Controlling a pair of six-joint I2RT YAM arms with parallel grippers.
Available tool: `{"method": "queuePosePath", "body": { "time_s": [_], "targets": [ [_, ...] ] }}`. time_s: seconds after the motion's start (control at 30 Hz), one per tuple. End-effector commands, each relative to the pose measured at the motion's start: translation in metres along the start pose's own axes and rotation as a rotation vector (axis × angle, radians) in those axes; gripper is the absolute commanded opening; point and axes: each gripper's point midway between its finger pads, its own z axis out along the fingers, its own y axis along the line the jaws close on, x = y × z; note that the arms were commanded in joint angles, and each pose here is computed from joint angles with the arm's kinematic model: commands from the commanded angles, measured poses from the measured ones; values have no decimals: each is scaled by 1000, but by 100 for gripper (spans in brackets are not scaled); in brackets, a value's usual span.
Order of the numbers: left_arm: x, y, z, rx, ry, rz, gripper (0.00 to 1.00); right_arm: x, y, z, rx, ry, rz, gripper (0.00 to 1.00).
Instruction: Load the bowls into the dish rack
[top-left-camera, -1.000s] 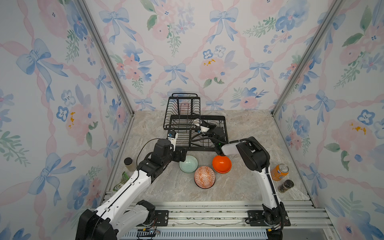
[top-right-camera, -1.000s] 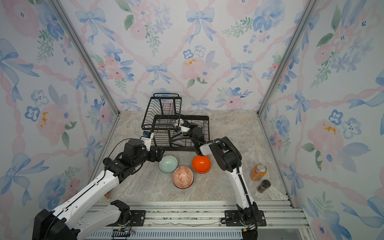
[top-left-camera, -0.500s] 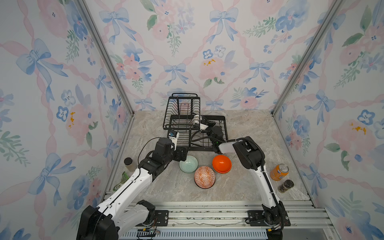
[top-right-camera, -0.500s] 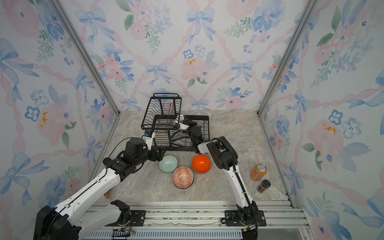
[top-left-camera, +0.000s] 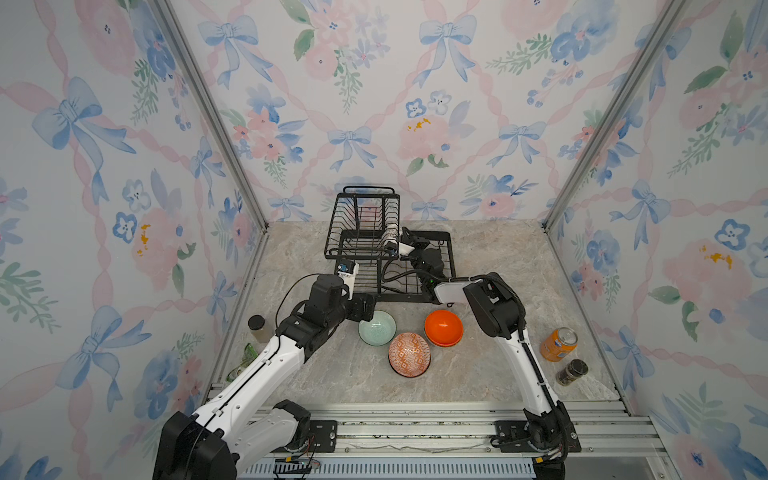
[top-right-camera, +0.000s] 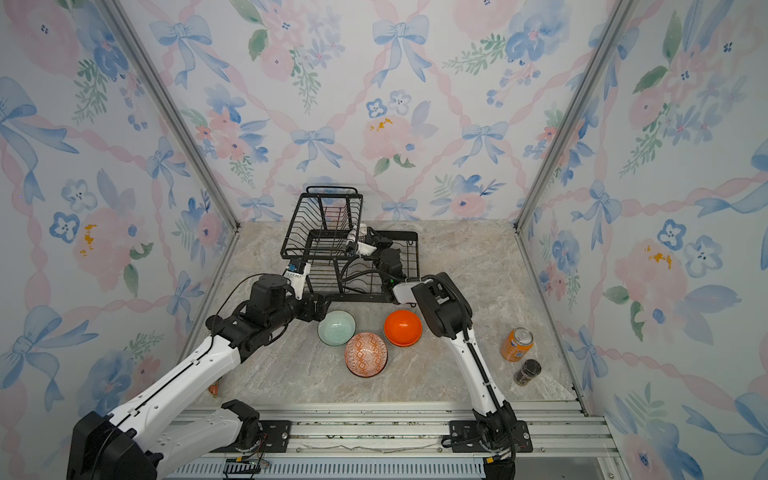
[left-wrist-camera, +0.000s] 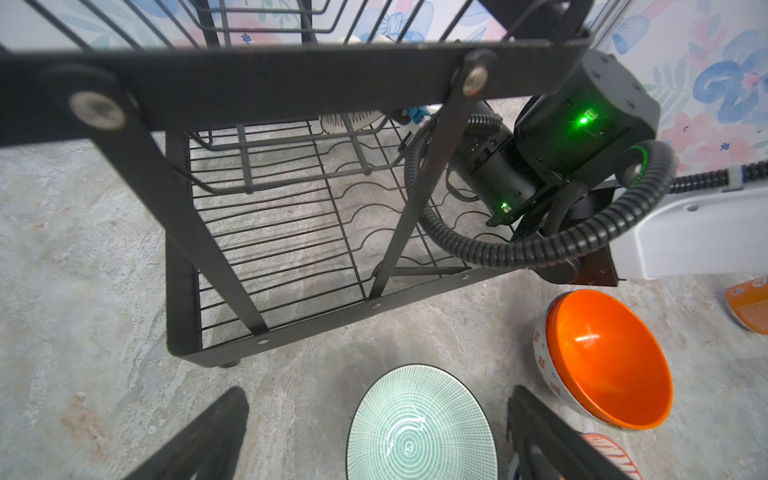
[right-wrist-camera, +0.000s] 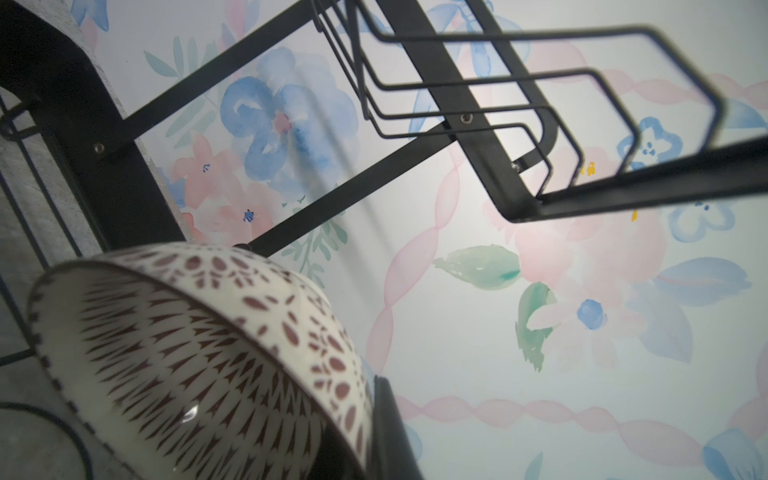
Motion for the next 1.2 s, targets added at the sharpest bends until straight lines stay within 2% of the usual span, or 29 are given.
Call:
{"method": "queuePosePath", "body": {
  "time_s": [0.0,0.77,1.17],
  "targets": [
    [-4,-1,0,13,-5,17,98,4,-7,6,45,2,-4,0],
    [0,0,2,8,5,20,98,27,21,14,-71,49,-142,0],
    [0,0,0,11,1,24,98,35,4,18,22,107,-157,0]
  ]
}}
